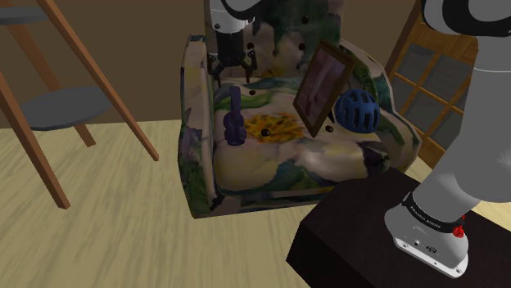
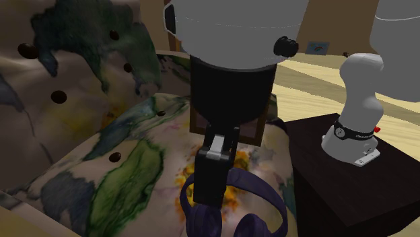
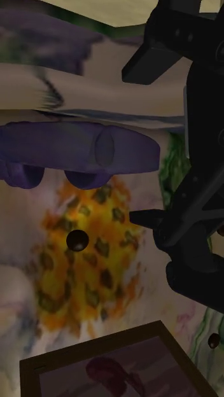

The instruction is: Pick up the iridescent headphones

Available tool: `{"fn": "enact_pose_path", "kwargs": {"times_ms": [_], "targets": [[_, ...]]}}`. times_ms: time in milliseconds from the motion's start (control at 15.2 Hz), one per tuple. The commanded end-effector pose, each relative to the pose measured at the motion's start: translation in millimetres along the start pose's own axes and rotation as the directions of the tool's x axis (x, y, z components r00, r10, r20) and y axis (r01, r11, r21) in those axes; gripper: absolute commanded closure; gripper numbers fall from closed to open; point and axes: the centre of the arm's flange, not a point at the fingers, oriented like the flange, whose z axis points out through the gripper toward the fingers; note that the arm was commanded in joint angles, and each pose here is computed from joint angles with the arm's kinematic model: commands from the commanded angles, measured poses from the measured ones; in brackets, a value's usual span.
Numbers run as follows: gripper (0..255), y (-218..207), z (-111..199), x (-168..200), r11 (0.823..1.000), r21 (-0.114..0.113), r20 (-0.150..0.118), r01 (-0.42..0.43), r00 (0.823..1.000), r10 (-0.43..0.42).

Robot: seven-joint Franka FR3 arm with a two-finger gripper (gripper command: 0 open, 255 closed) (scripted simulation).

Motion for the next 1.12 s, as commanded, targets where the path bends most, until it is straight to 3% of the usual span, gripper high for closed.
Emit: {"fn": "enact_pose_path", "kwargs": {"times_ms": [0, 132, 198, 792, 1056], "targets": [[0, 0.7, 13.5, -0.2, 1.000, 0.000, 0.000, 0.000, 1.000, 0.000], [0, 0.7, 13.5, -0.2, 1.000, 0.000, 0.000, 0.000, 1.000, 0.000], [255, 0.9, 13.9, -0.7, 1.000, 0.000, 0.000, 0.000, 1.000, 0.000], [255, 0.7, 13.5, -0.2, 1.000, 0.000, 0.000, 0.000, 1.000, 0.000], [255, 2.1, -7.6, 1.1, 1.000, 0.000, 0.000, 0.000, 1.000, 0.000]]}}
